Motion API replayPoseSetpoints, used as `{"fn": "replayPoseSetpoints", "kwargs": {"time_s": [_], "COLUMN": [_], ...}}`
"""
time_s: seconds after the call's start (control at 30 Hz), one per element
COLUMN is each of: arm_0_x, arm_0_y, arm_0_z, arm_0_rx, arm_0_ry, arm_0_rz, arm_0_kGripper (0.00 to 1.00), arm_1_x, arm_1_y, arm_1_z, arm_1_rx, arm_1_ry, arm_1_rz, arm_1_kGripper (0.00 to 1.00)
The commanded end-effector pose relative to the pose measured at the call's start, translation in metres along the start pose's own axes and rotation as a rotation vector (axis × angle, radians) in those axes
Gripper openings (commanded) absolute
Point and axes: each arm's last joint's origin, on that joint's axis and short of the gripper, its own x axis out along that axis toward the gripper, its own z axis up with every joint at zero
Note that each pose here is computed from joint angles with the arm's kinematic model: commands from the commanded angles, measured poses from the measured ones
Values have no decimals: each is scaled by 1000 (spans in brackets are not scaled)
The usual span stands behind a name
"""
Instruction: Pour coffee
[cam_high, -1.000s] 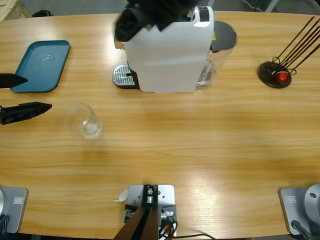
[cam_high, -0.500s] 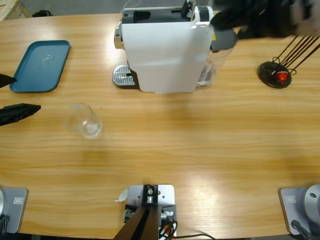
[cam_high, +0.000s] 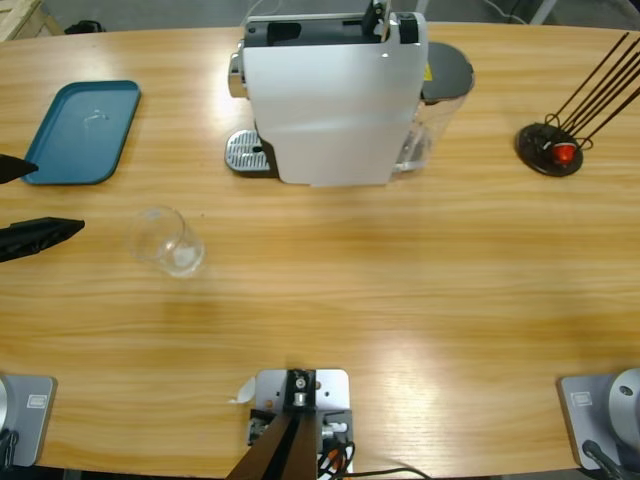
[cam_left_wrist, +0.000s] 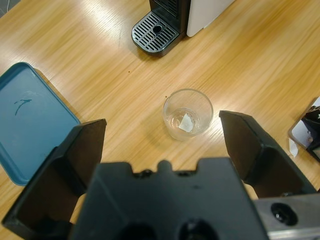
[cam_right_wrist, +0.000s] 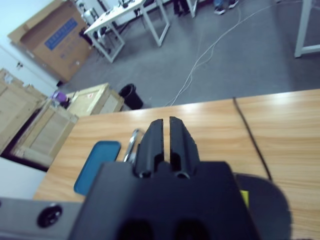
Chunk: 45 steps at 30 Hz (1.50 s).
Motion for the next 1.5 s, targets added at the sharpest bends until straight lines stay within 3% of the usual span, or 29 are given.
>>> {"fn": "replayPoseSetpoints", "kwargs": {"time_s": [0.03, 0.37, 0.87, 1.5], "arm_0_x": [3, 1, 0, 3], "arm_0_y": [-2, -3, -3, -3], "arm_0_z": [-9, -14, -24, -25], "arm_0_rx": [6, 8, 5, -1], "arm_0_ry": [38, 35, 56, 65], "arm_0_rz": [-5, -12, -9, -6], "arm_0_kGripper": [977, 977, 985, 991], "arm_1_x": [21, 50, 101, 132], "arm_1_y": [22, 63, 74, 24], "arm_1_z": [-28, -58, -155, -223], "arm_1_rx": [-22, -95, -212, -295], "arm_1_ry": [82, 179, 404, 668], "arm_1_rz": [47, 106, 94, -136], "arm_1_kGripper": [0, 0, 0, 0]}}
